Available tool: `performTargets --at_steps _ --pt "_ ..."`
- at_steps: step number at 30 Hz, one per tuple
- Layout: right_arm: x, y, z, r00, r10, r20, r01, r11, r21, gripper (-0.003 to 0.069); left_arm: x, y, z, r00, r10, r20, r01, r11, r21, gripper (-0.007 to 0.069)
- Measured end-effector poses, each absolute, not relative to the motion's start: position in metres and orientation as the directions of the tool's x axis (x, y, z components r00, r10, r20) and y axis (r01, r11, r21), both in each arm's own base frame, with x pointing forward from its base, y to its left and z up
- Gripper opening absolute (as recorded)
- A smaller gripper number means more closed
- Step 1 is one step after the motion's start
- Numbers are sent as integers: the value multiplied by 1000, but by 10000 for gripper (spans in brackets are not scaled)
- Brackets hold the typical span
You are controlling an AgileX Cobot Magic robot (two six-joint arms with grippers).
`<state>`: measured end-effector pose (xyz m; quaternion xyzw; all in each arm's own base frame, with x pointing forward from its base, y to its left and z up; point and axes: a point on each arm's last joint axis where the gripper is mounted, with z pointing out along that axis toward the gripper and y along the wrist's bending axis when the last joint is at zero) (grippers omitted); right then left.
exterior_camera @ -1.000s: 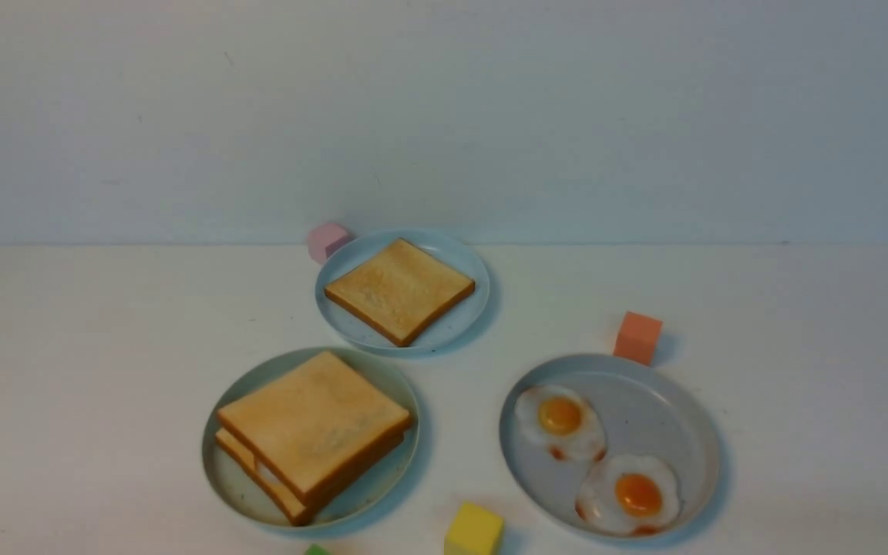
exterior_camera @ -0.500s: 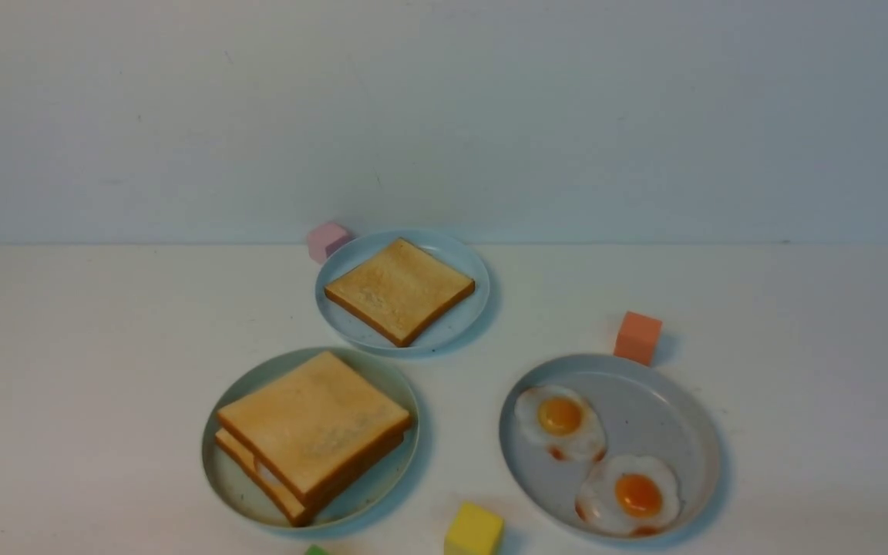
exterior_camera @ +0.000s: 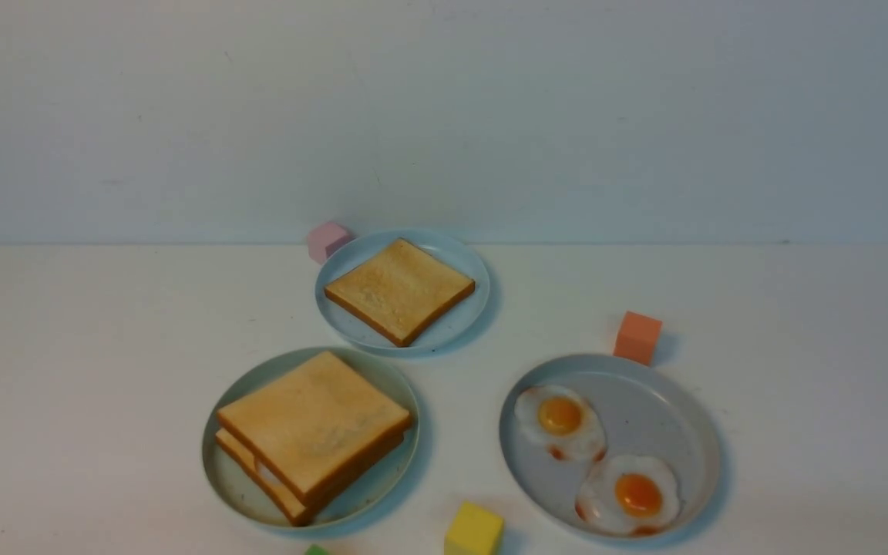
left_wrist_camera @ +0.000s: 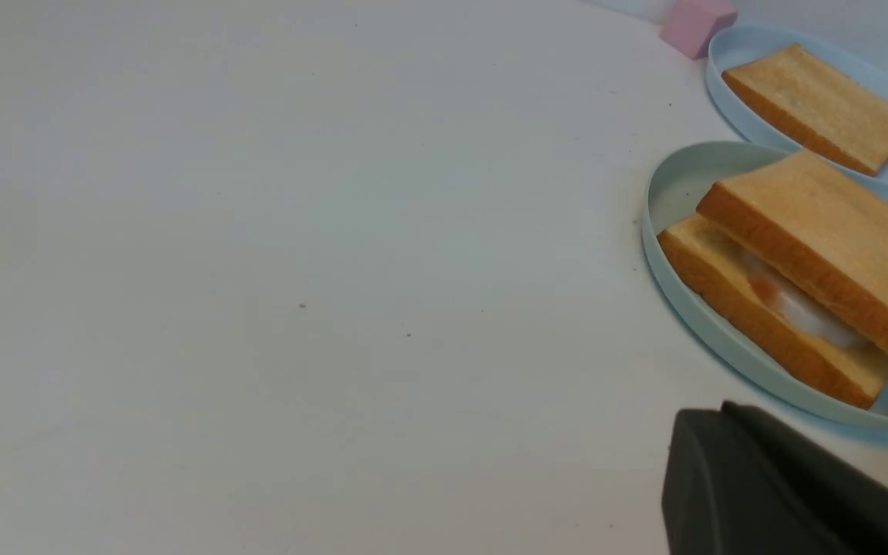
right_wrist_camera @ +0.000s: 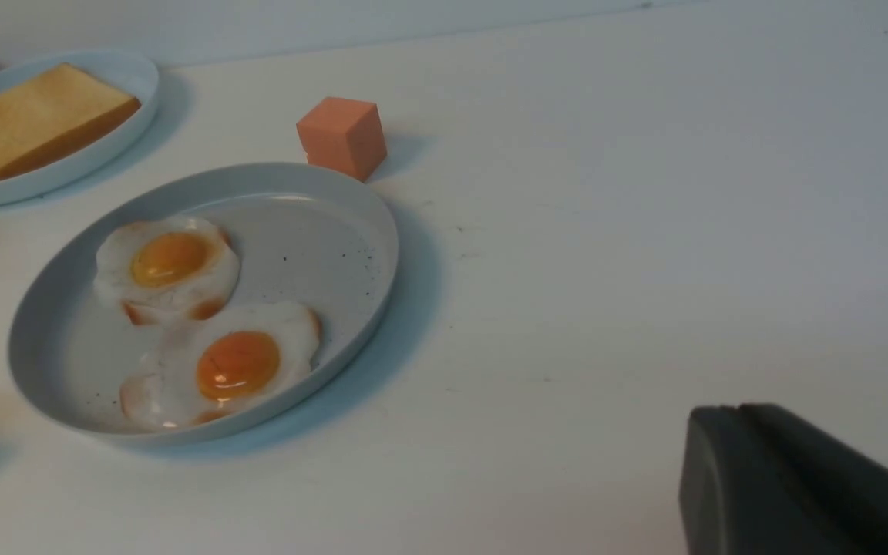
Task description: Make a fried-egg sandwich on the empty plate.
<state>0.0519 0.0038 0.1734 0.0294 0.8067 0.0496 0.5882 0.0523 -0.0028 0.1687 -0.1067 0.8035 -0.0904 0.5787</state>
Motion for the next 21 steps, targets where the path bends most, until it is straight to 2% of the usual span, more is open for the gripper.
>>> performTargets --at_steps 21 --pt "52 4 173 -306 105 -946 -11 993 114 73 52 -3 169 -308 -275 -911 -67 961 -268 -13"
